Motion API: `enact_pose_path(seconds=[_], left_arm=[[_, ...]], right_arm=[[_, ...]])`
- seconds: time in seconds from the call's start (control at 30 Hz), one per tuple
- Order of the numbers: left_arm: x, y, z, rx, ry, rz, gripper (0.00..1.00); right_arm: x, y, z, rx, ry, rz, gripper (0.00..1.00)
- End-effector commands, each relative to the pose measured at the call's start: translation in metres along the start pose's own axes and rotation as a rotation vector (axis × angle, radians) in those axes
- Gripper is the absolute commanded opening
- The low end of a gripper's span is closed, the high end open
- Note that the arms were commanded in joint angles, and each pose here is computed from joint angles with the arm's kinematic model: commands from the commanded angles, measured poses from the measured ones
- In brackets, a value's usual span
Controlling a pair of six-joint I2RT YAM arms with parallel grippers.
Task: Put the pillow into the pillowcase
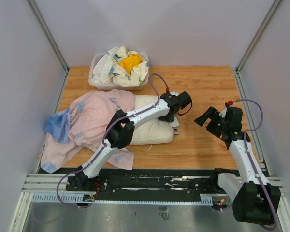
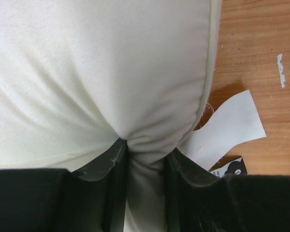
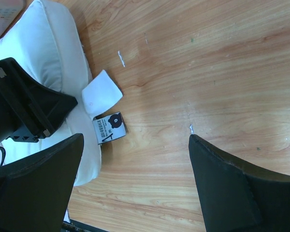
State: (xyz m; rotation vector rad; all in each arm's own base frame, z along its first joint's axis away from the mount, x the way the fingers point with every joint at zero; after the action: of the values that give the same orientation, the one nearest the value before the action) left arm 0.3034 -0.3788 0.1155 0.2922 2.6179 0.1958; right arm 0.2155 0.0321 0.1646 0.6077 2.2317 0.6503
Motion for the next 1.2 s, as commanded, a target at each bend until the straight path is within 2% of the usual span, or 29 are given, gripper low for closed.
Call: enact_pose_path(seconds=[0.0, 0.03, 0.07, 0.1, 0.33, 0.8, 0.97, 1.17], left_arm=[[0.04, -0.001, 0.048, -0.036, 0.168, 0.034, 0.23], [0.04, 0.001, 0.047, -0.038, 0.167, 0.031, 0.08], [0.039, 0.002, 0.045, -0.039, 0.164, 0.027, 0.01], [0.037, 0.003, 0.041, -0.036, 0.157, 0.023, 0.0], [0.004, 0.021, -0.02, 0.038, 0.05, -0.011, 0.0], [-0.051, 0.096, -0.163, 0.248, -0.18, -0.143, 0.0], [-0.06, 0.122, -0.199, 0.32, -0.237, -0.177, 0.0], [-0.062, 0.14, -0.222, 0.384, -0.273, -0.202, 0.0]], right_arm=[[0.0, -0.006, -0.003, 0.008, -0.012, 0.02, 0.9], [0.0, -0.006, -0.003, 0.008, -0.012, 0.02, 0.9], [0.0, -0.005, -0.004, 0.007, -0.013, 0.019, 0.9], [0.0, -0.005, -0.004, 0.007, -0.013, 0.019, 0.9], [-0.002, 0.0, -0.007, -0.015, -0.005, 0.018, 0.9], [0.001, 0.014, -0.005, -0.174, 0.073, 0.002, 0.9], [0.009, 0.029, 0.005, -0.253, 0.126, -0.053, 0.9], [0.034, 0.063, 0.034, -0.368, 0.23, -0.183, 0.9]])
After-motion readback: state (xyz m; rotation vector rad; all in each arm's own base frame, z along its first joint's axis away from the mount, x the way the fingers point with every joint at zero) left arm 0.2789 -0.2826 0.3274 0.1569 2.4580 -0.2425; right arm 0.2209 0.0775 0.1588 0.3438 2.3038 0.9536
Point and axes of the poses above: each gripper's point midway between its finger pads, its own z axis out along the fingers, its own y axis along the line the jaws close on, x = y × z, the point moved 8 cm from there along -z, back along the fingers, and after that the axes turned 3 degrees about z, right-handed, at the moved point
